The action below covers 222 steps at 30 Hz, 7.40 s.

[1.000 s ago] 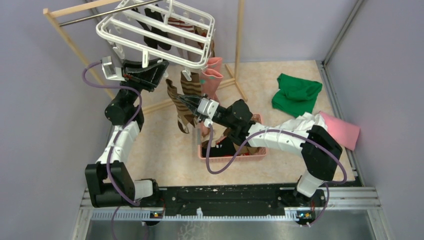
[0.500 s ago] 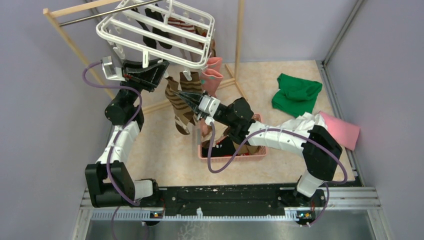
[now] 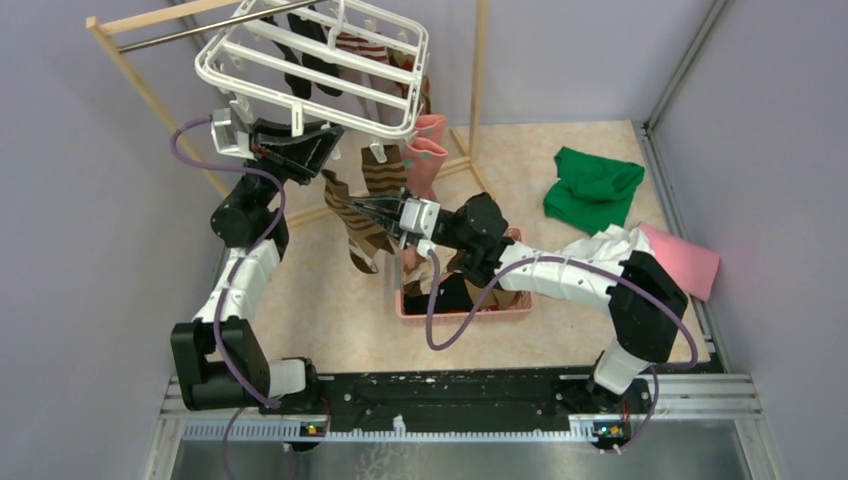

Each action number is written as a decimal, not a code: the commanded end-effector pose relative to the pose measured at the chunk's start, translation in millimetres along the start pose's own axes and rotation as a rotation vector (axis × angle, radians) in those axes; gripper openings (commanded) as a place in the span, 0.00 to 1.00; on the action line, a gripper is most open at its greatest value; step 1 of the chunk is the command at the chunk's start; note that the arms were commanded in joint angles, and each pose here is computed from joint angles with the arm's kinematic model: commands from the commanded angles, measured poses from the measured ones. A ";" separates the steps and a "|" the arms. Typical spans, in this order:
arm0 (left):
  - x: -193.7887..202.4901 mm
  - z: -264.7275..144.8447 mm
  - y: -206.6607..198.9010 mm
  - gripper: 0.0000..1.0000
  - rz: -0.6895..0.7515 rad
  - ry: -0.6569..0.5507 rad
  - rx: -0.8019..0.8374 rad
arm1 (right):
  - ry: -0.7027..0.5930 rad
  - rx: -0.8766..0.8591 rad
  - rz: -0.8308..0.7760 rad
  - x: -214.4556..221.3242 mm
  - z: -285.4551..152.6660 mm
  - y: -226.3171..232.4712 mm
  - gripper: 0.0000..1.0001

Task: Clip the socks to the hanger
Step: Clamp the sock onto the hanger.

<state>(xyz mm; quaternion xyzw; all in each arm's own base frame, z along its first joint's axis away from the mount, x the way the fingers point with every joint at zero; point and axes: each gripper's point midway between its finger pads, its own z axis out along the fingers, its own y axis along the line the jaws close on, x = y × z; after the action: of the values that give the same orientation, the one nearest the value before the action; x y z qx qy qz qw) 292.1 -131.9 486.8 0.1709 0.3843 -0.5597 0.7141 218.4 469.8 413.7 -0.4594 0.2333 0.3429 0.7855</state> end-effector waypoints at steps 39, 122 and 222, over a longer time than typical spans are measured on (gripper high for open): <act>-8.0 2.9 -66.8 0.01 0.134 0.062 0.292 | -0.122 -0.185 0.203 -18.6 -12.9 -24.8 0.00; -15.3 7.5 -71.5 0.01 0.145 0.043 0.308 | -0.066 -0.128 0.334 -5.7 -20.7 -24.6 0.00; -2.9 4.0 -59.0 0.17 0.102 0.057 0.282 | -0.125 -0.011 0.433 -30.8 1.9 -64.2 0.00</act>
<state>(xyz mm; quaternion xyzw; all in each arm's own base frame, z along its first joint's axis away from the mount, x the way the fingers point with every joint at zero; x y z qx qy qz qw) 290.5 -146.6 484.2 0.1999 0.4193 -0.6066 0.6452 244.8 444.4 455.0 -0.3913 0.2909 0.5324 0.6920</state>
